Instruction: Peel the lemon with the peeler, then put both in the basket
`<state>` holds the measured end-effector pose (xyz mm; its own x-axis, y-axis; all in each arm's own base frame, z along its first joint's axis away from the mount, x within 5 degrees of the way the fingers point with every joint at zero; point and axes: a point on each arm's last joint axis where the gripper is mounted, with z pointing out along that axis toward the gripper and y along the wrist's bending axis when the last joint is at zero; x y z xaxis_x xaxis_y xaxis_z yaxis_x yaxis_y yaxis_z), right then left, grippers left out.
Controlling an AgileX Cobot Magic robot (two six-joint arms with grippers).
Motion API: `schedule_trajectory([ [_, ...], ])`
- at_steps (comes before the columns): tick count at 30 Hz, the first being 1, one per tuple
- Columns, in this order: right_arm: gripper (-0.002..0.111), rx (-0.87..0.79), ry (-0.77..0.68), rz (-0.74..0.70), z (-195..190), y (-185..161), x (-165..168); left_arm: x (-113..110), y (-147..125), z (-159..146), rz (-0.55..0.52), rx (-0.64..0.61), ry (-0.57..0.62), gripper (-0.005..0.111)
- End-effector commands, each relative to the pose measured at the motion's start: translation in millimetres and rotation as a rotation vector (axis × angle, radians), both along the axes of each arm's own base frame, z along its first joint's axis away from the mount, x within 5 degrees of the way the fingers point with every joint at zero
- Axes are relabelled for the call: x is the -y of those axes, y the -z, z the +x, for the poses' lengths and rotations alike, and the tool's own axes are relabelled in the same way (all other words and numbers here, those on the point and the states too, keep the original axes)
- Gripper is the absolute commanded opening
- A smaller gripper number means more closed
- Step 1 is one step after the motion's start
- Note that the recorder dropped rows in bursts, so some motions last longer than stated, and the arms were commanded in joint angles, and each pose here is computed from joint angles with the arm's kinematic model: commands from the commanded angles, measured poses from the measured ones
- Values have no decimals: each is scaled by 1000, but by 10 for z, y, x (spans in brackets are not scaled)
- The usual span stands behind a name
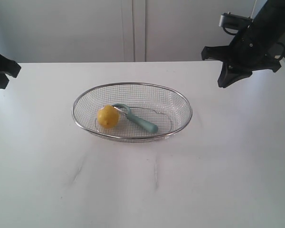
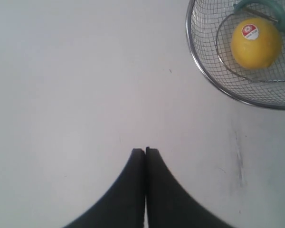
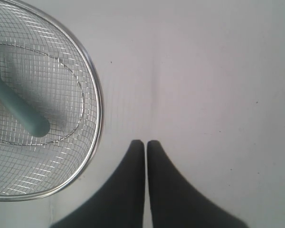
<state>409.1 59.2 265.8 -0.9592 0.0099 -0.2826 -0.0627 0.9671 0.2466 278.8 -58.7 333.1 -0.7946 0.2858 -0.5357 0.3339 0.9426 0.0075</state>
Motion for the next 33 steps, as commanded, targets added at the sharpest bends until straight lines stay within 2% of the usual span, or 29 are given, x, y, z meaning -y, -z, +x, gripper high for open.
schedule_trajectory([
  [1,3,18,4,0,-8,-61,20,-46,-28,-205,1,15,4,0],
  [9,3,18,4,0,-8,-61,20,-120,92,-539,2,89,-2,0],
  [14,3,18,4,0,-8,-61,20,-172,193,-760,18,90,0,0],
  [21,3,18,4,0,-8,-61,20,-315,379,-1029,14,88,-58,0],
  [33,3,18,4,0,-8,-61,20,-427,714,-1486,-10,195,-114,0],
])
